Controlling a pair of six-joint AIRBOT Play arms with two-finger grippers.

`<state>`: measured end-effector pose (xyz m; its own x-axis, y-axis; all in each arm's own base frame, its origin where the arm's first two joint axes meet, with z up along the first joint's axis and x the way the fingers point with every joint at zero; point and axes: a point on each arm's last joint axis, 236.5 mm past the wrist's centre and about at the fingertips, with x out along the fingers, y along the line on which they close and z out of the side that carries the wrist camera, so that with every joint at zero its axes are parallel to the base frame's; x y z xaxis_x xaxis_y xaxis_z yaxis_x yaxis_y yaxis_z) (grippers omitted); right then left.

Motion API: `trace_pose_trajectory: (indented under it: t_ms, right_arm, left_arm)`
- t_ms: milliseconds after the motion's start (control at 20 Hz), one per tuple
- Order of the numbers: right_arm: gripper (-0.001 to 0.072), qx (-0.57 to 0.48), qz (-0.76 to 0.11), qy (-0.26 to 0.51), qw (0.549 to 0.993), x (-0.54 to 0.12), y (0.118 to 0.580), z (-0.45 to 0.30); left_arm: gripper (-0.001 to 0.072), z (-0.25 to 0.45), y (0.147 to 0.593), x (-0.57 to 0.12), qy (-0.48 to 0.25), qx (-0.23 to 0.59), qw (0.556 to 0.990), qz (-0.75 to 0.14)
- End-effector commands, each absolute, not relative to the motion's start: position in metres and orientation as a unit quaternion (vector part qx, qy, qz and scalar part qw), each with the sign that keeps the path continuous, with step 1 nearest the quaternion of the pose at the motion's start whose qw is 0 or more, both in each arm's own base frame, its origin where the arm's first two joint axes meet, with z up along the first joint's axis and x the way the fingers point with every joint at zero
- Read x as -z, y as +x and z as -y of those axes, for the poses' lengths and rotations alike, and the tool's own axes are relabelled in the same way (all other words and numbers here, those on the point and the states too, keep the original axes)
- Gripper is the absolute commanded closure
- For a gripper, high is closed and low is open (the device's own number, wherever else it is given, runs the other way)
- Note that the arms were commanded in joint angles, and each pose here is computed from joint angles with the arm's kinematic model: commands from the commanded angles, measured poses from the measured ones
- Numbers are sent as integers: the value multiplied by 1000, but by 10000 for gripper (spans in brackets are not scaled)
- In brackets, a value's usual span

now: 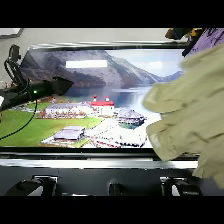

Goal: Fold the clothes and pants, and hang the long-sleeved shirts on hangers.

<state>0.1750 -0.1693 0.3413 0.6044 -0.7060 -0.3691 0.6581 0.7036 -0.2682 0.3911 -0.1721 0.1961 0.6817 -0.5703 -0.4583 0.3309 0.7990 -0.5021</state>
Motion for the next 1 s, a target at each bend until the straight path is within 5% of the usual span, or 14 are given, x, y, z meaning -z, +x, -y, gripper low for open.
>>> trace_pose_trajectory:
  t_ms: [0, 450, 950]
  right_arm:
    - [686, 531, -182, -24, 828, -383, 142, 214]
    - [685, 608, -75, -11, 791, -474, 212, 273]
    - [685, 663, 18, -10, 748, -506, 175, 322]
  left_arm:
    - [-13, 172, 391, -196, -209, 247, 893, -314]
    - [-13, 172, 392, -195, -208, 247, 893, -314]
    - [-13, 172, 392, -195, -208, 246, 893, -315]
